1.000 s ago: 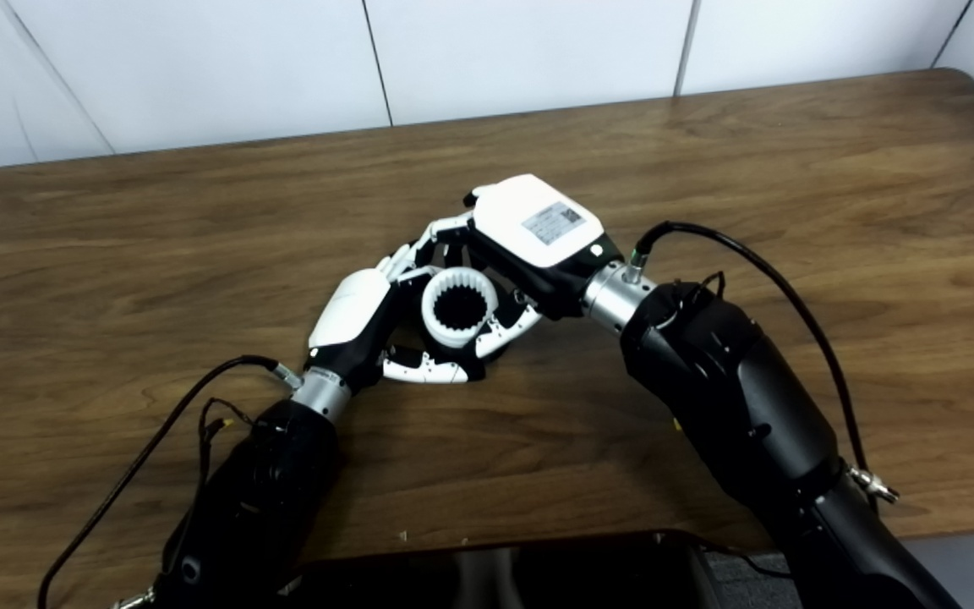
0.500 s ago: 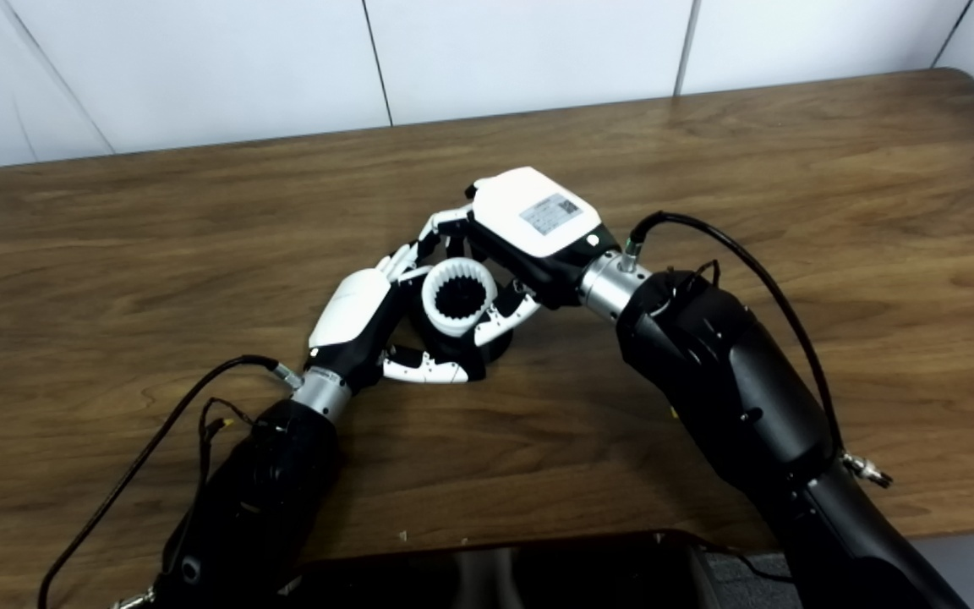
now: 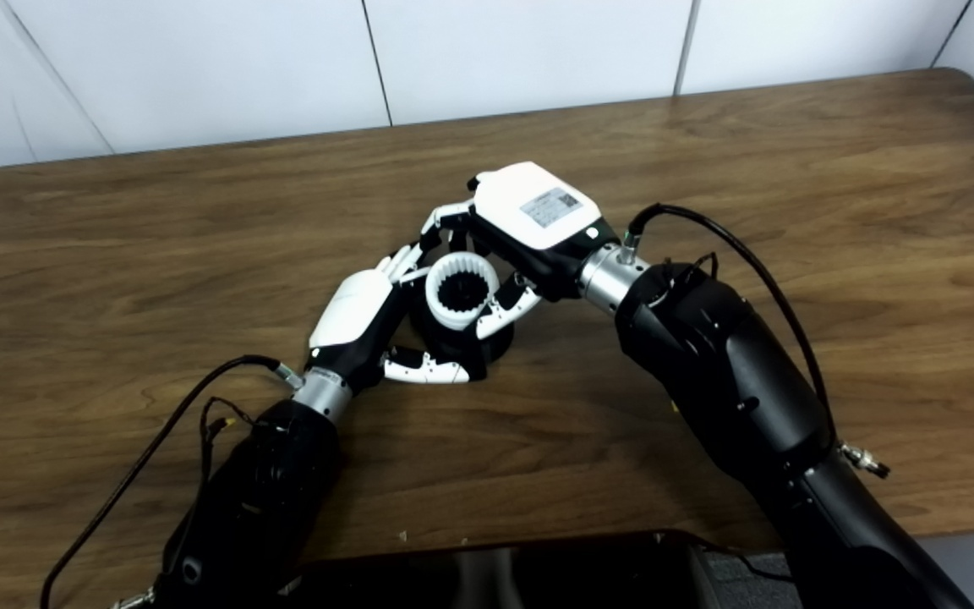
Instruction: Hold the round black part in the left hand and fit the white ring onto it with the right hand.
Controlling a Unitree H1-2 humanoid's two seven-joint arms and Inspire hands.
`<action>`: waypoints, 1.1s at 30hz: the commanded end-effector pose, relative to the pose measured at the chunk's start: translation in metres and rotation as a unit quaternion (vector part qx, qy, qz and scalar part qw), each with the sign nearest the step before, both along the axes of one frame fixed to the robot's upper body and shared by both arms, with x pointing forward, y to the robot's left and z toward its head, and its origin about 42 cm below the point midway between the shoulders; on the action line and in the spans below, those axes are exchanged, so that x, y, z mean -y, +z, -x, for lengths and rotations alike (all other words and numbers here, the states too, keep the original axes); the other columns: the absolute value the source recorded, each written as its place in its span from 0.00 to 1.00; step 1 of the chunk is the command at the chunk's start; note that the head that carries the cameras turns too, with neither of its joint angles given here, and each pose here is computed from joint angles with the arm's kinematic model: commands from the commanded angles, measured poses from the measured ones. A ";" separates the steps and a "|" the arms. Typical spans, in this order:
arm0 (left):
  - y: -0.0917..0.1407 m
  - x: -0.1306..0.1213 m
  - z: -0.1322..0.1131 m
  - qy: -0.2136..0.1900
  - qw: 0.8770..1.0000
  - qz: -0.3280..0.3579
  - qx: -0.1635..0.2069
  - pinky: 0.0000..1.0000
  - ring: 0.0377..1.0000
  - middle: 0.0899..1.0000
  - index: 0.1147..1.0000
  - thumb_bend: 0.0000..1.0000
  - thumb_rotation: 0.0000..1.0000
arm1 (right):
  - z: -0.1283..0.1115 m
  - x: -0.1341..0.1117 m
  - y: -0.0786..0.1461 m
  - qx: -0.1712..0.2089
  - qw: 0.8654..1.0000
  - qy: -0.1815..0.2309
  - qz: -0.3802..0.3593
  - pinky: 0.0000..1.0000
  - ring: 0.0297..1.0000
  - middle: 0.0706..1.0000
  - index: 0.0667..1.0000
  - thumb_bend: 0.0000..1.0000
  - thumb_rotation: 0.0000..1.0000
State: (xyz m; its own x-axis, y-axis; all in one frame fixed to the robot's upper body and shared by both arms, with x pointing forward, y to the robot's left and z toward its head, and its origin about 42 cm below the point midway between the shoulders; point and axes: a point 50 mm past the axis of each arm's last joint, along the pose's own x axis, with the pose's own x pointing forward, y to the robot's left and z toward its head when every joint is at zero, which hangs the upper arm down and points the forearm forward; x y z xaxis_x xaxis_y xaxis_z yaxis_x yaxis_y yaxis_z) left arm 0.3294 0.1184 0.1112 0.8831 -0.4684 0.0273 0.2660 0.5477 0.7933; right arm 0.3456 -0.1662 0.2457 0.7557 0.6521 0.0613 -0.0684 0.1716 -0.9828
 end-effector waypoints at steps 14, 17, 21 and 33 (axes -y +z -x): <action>-0.010 0.011 0.008 -0.023 0.999 -0.009 -0.032 0.98 1.00 1.00 0.68 1.00 0.41 | 0.000 0.007 0.019 0.017 0.999 -0.003 0.045 0.86 0.72 0.75 0.76 0.82 0.38; -0.010 0.011 0.008 -0.023 0.999 -0.007 -0.031 0.98 1.00 1.00 0.67 1.00 0.40 | 0.000 0.007 0.019 0.015 0.999 -0.004 0.046 0.85 0.75 0.79 0.78 0.86 0.38; -0.010 0.011 0.008 -0.024 0.999 -0.010 -0.030 0.98 1.00 1.00 0.67 1.00 0.41 | 0.001 0.008 0.019 0.016 0.999 -0.005 0.047 0.84 0.75 0.80 0.79 0.88 0.38; -0.010 0.011 0.009 -0.022 0.999 -0.010 -0.032 0.98 1.00 1.00 0.68 1.00 0.41 | -0.002 0.016 0.022 -0.001 1.000 -0.030 0.000 0.87 0.81 0.83 0.82 0.88 0.40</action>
State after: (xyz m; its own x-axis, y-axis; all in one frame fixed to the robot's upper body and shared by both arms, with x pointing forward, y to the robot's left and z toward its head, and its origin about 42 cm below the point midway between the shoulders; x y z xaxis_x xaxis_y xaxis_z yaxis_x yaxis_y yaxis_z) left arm 0.3294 0.1183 0.1114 0.8850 -0.4648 0.0266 0.2659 0.5515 0.7906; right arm 0.3456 -0.1812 0.2454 0.7879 0.6142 -0.0441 -0.1311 0.0974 -0.9866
